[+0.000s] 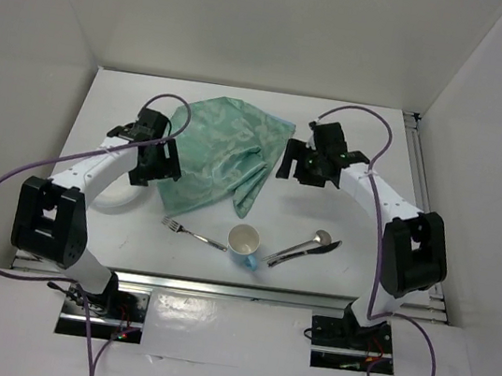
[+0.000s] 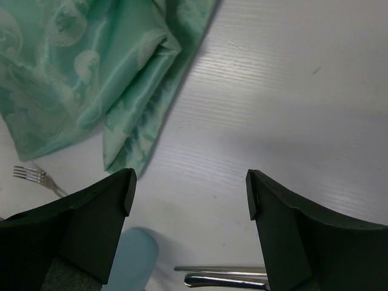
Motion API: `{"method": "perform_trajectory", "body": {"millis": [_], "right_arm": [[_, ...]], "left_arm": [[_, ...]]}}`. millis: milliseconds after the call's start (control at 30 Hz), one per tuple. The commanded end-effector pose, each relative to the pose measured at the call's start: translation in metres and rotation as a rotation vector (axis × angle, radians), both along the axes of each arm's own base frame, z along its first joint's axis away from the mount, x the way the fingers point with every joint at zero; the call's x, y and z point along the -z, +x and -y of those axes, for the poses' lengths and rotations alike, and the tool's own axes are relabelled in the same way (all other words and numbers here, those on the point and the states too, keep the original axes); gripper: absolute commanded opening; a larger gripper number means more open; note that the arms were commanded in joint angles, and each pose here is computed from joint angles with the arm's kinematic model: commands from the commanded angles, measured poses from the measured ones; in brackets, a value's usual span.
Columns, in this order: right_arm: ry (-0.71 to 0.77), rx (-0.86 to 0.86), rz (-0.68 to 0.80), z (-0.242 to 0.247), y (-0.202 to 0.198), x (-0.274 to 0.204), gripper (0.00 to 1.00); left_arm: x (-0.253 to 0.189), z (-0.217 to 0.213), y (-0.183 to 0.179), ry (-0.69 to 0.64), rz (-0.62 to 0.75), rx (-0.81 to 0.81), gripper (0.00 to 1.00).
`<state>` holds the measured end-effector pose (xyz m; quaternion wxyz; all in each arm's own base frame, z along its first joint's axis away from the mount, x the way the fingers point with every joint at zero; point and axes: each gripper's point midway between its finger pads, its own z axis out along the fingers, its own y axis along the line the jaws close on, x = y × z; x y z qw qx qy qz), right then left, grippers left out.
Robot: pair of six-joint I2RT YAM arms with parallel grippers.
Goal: Set the dinner table for one person
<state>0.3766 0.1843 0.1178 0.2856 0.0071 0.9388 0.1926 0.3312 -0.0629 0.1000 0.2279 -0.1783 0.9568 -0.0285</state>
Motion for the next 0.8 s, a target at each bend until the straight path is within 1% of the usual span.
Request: {"method": "perform_trajectory", "body": {"millis": [0, 33, 67, 267, 400, 467, 500, 567, 700, 767], "right_arm": [[0.049, -0.103, 0.090, -0.029, 0.001, -0.018, 0.84], [0.055, -0.111, 0.084, -0.032, 0.002, -0.014, 0.84], [0.064, -0.140, 0.081, -0.043, -0.002, -0.014, 0.80], [0.047, -0.203, 0.030, -0.072, -0.006, 0.012, 0.82], [0.047, -0.204, 0.013, -0.077, -0.006, 0.018, 0.82], [0.046, -0.204, 0.010, -0.078, -0.004, 0.020, 0.82], [0.054, -0.211, 0.007, -0.080, -0.003, 0.022, 0.82], [0.061, -0.227, 0.006, -0.087, -0.004, 0.021, 0.82], [0.052, -0.243, -0.003, -0.091, -0.005, 0.028, 0.82], [0.039, -0.236, -0.011, -0.091, -0.002, 0.035, 0.82]], "left_arm": [[0.013, -0.003, -0.017, -0.030, -0.048, -0.009, 0.93], [0.016, 0.001, -0.016, -0.053, -0.040, -0.009, 0.93], [0.019, 0.003, -0.019, -0.067, -0.053, -0.014, 0.91], [0.045, 0.009, -0.027, -0.096, -0.138, -0.047, 0.87], [0.063, 0.011, -0.038, -0.117, -0.174, -0.062, 0.84], [0.067, 0.016, -0.039, -0.143, -0.168, -0.064, 0.84], [0.075, 0.019, -0.043, -0.162, -0.186, -0.067, 0.84], [0.080, 0.022, -0.035, -0.178, -0.158, -0.060, 0.84], [0.092, 0.026, -0.032, -0.193, -0.185, -0.054, 0.84], [0.091, 0.033, -0.019, -0.202, -0.179, -0.041, 0.83]]}}
